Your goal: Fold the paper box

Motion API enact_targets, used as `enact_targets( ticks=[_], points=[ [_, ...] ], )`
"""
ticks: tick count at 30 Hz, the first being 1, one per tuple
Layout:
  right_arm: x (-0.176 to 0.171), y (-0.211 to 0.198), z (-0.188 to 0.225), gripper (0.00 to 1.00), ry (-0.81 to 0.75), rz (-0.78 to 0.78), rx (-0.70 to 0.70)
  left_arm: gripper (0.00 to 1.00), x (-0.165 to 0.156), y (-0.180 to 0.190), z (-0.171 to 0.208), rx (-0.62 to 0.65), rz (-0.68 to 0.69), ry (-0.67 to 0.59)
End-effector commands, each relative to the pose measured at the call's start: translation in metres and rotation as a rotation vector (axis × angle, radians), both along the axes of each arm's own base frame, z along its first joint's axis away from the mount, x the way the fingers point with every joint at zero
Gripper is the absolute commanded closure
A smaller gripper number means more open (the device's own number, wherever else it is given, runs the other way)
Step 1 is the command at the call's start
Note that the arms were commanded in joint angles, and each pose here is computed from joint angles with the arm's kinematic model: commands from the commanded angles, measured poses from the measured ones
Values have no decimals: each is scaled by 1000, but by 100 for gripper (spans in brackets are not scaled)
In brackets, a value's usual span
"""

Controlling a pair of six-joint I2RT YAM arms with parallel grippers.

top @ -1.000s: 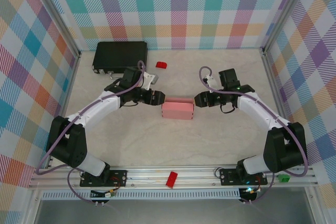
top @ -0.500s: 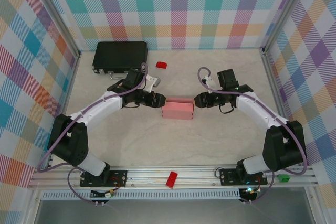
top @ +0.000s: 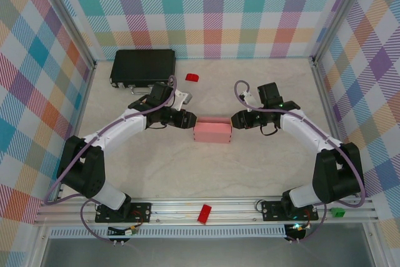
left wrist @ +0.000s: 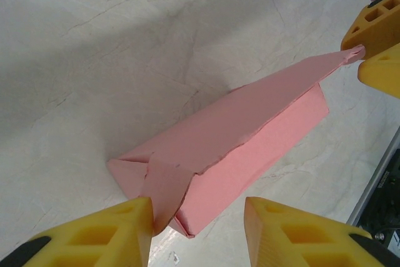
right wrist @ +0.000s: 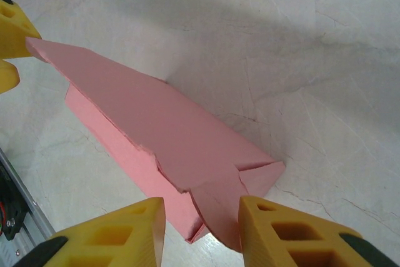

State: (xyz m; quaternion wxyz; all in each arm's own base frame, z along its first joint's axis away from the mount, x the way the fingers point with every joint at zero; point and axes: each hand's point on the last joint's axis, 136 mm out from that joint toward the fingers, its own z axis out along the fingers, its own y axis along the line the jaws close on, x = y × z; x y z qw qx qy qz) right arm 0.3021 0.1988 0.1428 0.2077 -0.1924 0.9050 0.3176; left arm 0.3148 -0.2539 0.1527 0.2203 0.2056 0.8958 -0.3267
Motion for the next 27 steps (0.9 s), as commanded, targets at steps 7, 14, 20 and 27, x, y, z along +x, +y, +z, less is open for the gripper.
enact_targets(
  ticks=[7, 14, 20, 27],
  points=[
    [-3, 4, -6, 66, 22, 7, 6, 62, -8, -4, -11, 12, -29, 48],
    [-3, -1, -8, 63, 12, -6, -25, 63, -7, -1, -12, 31, -16, 44],
    [-6, -6, -9, 61, 6, -14, -51, 63, -7, 1, -11, 38, -12, 36],
    [-11, -10, -11, 62, 10, -12, -71, 63, -8, 2, -13, 45, -11, 43]
  ],
)
